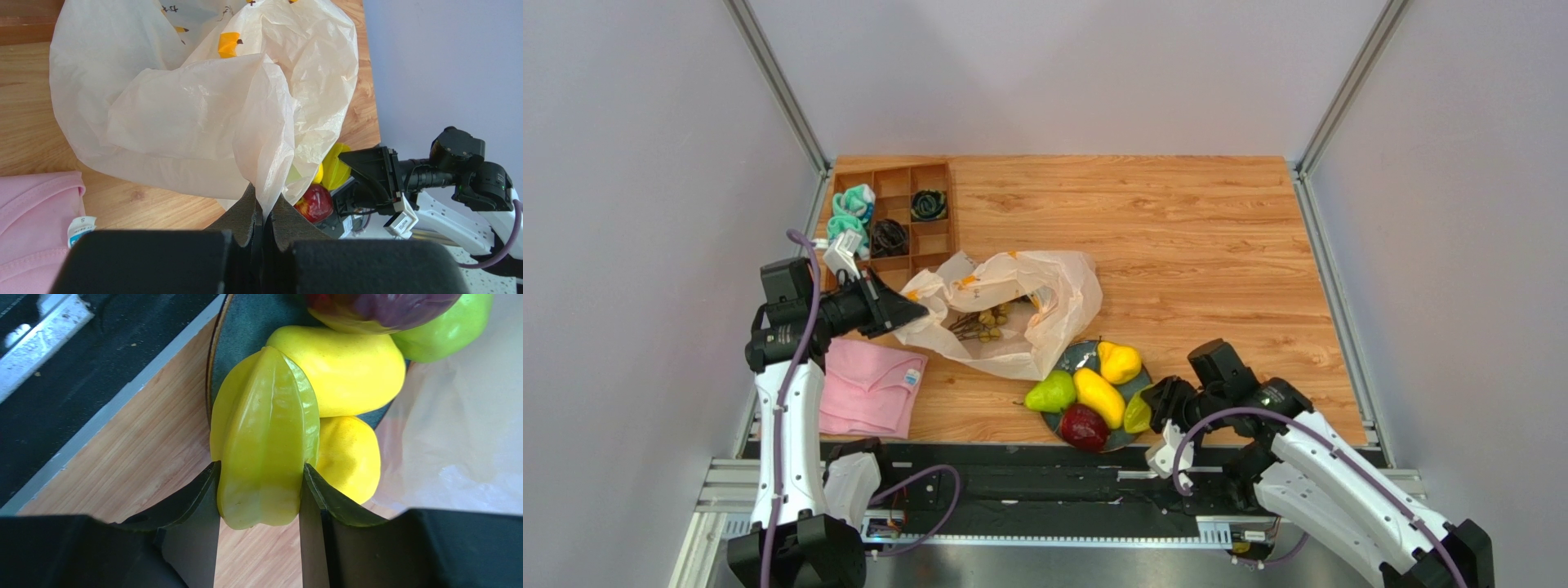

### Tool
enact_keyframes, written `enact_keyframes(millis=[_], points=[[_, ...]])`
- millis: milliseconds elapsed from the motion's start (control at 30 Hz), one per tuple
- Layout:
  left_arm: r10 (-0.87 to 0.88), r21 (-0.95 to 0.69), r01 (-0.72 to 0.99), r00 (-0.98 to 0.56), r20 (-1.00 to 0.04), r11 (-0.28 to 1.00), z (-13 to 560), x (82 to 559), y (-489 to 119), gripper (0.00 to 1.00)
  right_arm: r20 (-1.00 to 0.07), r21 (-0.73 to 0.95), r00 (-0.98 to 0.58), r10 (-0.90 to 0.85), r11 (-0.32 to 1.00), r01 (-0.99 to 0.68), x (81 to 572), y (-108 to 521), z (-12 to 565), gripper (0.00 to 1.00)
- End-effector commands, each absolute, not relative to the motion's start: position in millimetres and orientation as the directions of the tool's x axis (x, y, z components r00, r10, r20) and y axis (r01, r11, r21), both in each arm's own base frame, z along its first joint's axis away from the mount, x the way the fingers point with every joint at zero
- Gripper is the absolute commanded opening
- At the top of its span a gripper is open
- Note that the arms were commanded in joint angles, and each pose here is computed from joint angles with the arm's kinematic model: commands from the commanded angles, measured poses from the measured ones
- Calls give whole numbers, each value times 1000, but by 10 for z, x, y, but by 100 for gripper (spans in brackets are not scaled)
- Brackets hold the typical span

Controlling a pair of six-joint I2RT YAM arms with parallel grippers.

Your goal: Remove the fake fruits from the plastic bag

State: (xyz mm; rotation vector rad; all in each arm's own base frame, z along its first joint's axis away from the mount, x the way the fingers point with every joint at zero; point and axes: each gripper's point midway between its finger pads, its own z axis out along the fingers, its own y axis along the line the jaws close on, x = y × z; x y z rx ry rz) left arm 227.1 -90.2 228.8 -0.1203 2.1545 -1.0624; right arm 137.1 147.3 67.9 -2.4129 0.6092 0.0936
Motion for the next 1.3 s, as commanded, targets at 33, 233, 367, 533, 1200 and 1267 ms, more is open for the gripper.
enact_keyframes(millis=[33, 233, 367, 533, 1200, 1267], points=[[-371, -709, 234, -721, -585, 665, 2293, 2267, -879, 0, -85, -705, 961, -262, -666, -244, 1464, 1688, 889, 18], [-376, -715, 229, -723, -580, 661, 2278, 2263, -882, 0, -90, -710, 964, -250, -663, -238, 1456, 1712, 858, 21], [-379, -717, 229, -723, -578, 658, 2266, 2239, -890, 0, -75, -706, 968, -240, -672, -222, 1459, 1706, 733, 34], [-382, -719, 224, -724, -574, 658, 2261, 2220, -888, 0, -59, -732, 966, -252, -647, -213, 1494, 1729, 743, 73], [-402, -748, 243, -720, -566, 618, 2356, 2298, -914, 0, -496, -772, 670, -553, -72, -632, 2442, 2198, 2748, 78], [-403, -749, 248, -718, -568, 614, 2372, 2301, -919, 0, -590, -685, 588, -554, -42, -727, 2551, 2500, 2730, 78]])
